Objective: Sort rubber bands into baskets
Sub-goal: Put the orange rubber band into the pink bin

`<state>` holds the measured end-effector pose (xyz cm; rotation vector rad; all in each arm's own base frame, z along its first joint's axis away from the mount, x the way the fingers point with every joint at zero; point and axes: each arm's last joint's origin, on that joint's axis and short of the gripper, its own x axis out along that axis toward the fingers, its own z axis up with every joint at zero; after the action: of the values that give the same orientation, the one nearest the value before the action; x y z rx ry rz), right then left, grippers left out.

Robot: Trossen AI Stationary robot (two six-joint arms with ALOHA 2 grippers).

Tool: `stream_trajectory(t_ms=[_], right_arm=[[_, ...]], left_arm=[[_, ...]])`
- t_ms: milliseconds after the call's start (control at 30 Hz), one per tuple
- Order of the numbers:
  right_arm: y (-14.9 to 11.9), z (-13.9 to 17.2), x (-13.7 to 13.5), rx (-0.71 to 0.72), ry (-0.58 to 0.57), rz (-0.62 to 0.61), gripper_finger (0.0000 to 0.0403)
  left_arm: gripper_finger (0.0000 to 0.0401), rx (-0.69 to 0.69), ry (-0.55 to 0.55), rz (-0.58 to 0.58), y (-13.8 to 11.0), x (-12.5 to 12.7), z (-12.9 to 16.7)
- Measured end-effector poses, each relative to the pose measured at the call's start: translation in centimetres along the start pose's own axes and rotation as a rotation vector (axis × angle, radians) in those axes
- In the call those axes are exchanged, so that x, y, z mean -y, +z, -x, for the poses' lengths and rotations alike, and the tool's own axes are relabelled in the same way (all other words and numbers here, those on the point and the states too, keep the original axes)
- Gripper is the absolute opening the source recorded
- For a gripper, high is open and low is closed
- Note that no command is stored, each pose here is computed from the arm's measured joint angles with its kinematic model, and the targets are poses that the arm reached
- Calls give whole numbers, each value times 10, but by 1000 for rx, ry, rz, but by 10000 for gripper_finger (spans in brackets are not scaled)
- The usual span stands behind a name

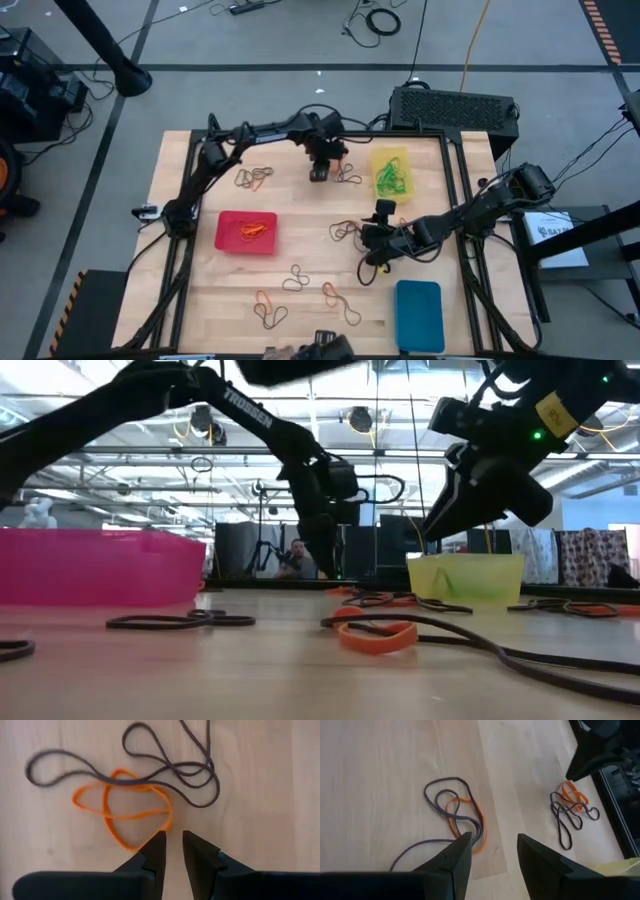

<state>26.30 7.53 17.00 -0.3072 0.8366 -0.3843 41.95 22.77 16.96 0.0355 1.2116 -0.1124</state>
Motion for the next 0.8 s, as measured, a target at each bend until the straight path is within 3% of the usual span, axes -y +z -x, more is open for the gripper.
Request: stream_trajectory(t_ms=[233,400,633,800], right_arm=[[-1,3,-4,7,12,2,150],[0,3,-4,8,11,1,150],[2,1,-1,18,1,10,150],[14,-14,19,68,-51,0,150]], left_arm=[[70,-70,43,-237,-5,-7,0],[70,-217,172,-393,-6,-8,-8],[70,-276,224,-326,-2,2,4],[70,-333,283,-178,-13,0,49]])
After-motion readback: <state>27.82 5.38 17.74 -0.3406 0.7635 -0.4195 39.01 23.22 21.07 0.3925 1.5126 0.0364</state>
